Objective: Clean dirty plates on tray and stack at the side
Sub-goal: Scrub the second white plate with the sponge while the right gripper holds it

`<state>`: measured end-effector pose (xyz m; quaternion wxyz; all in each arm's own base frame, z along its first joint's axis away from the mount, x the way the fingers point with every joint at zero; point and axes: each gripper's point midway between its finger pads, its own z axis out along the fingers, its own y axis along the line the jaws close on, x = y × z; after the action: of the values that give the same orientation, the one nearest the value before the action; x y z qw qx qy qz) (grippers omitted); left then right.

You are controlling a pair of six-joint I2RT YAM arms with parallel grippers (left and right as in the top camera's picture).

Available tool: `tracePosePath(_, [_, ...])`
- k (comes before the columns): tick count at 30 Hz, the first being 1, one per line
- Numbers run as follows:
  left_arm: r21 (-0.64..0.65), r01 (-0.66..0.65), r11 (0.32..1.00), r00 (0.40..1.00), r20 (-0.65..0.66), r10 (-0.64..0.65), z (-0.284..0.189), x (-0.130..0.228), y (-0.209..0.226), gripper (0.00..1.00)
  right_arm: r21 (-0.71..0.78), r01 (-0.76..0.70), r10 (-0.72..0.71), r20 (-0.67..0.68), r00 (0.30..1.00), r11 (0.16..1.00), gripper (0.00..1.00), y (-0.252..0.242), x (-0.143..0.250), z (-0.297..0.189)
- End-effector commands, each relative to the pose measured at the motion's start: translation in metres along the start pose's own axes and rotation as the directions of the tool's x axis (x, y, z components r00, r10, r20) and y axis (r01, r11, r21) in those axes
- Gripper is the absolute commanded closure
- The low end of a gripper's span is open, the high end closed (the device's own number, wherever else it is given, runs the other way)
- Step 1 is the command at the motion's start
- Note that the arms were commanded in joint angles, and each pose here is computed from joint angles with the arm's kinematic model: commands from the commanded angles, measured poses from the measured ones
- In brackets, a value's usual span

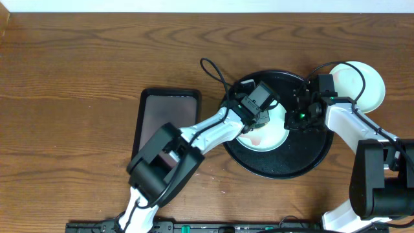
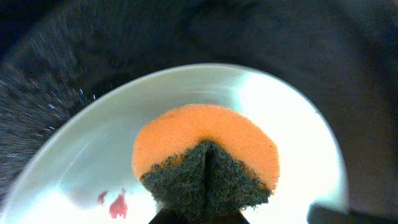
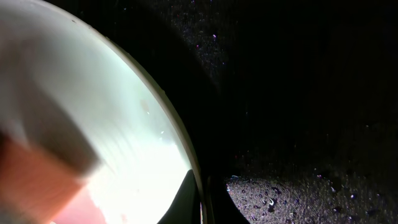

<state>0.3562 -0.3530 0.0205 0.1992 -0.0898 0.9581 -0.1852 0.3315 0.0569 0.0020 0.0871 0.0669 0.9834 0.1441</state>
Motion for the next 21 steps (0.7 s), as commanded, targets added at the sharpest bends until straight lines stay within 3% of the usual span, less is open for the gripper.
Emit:
tracePosePath(1, [0.003,0.075,0.997,0.997,-0.017,-0.075,0.011,0.005,0.0,0.92,0.08,-0.033,0.033,0.005,0.999,0.996,0.99,-0.019,0.0,0.0])
tracePosePath(7, [-0.061,0.073,0.995,0.996,0.048,-0.07,0.011,-0.004,0.014,0.92,0.08,-0.033,0.033,0.005,0.999,0.996,0.99,-0.019,0.0,0.0])
tracePosePath(12, [-0.315,0.007,0.949,0.98,0.19,0.055,0.0,-0.032,0.068,0.88,0.081,-0.034,0.033,0.004,0.999,0.996,0.99,-0.019,0.0,0.0])
tracePosePath(15, [-0.39,-0.042,0.92,0.976,0.181,0.121,-0.005,-0.041,0.087,0.91,0.081,-0.033,0.033,0.004,0.999,0.996,0.99,-0.019,0.0,0.0])
tracePosePath(21, [-0.378,-0.066,0.923,0.969,0.195,0.149,-0.022,-0.057,0.083,0.92,0.081,-0.034,0.033,0.004,0.999,0.996,0.99,-0.019,0.0,0.0])
